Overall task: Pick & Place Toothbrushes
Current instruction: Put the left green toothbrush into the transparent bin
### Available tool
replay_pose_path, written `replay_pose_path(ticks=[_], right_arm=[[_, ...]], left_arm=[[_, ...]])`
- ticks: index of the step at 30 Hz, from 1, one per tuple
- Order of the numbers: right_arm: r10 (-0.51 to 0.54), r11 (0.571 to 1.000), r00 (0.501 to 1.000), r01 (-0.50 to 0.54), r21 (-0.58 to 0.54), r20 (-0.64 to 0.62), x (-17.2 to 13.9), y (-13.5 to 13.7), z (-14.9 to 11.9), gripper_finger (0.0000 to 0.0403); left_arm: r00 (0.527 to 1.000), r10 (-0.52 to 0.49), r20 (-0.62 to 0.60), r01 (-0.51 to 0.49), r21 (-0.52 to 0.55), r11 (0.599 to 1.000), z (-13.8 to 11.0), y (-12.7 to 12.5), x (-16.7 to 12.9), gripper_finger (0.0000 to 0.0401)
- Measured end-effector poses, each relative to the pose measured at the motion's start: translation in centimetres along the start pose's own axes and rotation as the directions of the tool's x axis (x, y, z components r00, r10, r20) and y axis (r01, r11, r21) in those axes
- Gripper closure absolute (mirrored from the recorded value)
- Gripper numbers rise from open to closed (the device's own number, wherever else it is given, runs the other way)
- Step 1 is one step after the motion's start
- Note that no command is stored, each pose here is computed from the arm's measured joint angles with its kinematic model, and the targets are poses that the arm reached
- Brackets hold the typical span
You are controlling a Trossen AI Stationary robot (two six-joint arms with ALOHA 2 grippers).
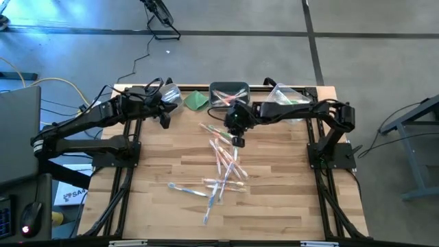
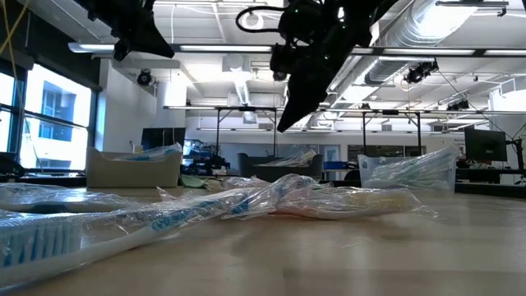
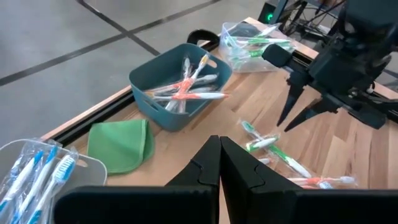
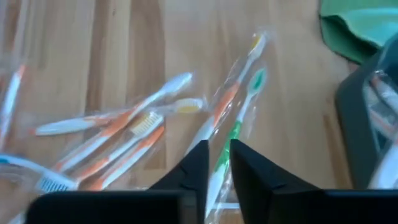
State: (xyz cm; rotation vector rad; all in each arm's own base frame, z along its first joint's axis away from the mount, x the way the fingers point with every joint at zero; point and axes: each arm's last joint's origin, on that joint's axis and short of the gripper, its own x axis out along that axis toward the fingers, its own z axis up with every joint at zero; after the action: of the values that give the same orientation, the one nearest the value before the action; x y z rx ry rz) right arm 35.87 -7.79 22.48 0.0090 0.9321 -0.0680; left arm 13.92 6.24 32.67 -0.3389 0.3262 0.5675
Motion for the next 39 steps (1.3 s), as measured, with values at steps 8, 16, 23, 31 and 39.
replay_pose_path(ticks=[8,16,23,31,39], right_arm=[[-0.018,0.998,0.998,0.021,0.062,-0.054,0.8,-0.6,-0.6,0.0267],[-0.018,0.996,0.988,0.031,0.08,-0.156,4.4,-0.7,-2.1,0.0268],[-0.031,0.995,0.98,0.05,0.09,-0.199,6.2,-1.2,-2.9,0.0269],[-0.032,0.995,0.98,0.05,0.086,-0.196,6.6,-1.2,-3.0,0.0269],[-0.027,0.993,0.979,0.05,0.109,-0.201,7.1,-1.9,-3.3,0.0268]], left_arm=[[1.0,0.0,0.0,0.0,0.0,1.0,0.0,0.0,0.0,0.0401],[1.0,0.001,0.0,-0.001,0.0,1.0,0.0,0.0,0.0,0.0401],[1.0,0.001,0.0,-0.001,0.0,1.0,0.0,0.0,0.0,0.0401],[1.0,0.001,0.001,-0.001,0.0,1.0,0.0,0.0,0.0,0.0401],[1.0,0.001,0.0,-0.001,0.0,1.0,0.0,0.0,0.0,0.0401]])
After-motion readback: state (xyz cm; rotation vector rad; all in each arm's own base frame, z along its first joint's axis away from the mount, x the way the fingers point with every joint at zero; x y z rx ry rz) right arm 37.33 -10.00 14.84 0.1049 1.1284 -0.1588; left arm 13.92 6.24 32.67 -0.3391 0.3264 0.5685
